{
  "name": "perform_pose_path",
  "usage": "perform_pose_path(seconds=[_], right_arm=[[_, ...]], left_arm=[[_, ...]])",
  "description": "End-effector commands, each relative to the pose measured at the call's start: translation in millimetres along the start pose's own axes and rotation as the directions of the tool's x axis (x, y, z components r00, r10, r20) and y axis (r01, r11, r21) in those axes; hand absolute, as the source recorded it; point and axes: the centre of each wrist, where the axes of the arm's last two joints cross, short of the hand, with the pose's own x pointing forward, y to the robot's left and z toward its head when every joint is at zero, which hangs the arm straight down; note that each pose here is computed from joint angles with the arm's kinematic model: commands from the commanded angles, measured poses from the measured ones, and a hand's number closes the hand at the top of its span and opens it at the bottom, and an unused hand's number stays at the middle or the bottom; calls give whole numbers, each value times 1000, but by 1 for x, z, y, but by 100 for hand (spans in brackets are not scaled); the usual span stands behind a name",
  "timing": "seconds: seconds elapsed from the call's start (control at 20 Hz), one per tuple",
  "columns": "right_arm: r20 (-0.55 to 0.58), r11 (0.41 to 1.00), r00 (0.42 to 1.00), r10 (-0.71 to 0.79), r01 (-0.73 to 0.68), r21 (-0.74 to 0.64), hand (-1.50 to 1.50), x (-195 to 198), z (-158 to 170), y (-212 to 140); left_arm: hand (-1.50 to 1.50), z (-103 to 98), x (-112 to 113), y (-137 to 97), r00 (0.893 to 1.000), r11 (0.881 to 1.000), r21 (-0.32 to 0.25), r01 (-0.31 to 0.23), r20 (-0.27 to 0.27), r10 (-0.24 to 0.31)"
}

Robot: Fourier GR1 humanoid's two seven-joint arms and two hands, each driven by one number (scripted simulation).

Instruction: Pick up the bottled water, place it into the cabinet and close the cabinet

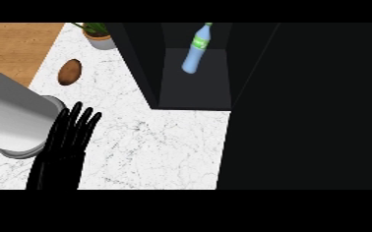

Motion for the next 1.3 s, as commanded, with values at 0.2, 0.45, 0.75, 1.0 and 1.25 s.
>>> perform_pose_path(seconds=[0.2,0.45,0.75,1.0,1.25], right_arm=[[34,953,978,204,-206,222,150,46,-20,9],[79,990,997,-9,-3,142,150,28,-33,25],[106,983,991,-77,57,176,150,21,-41,27],[58,981,998,-22,11,194,150,18,-44,21],[35,974,999,-1,-7,229,150,12,-49,14]], left_arm=[[-150,16,23,22,1000,1000,5,-11,-7,11],[-150,20,41,38,1000,1000,-11,-13,8,13],[-150,24,56,56,1000,999,-35,-12,-16,11],[-150,24,65,60,1000,997,-76,-14,-5,13],[-150,24,66,62,999,994,-107,-31,-11,30]])
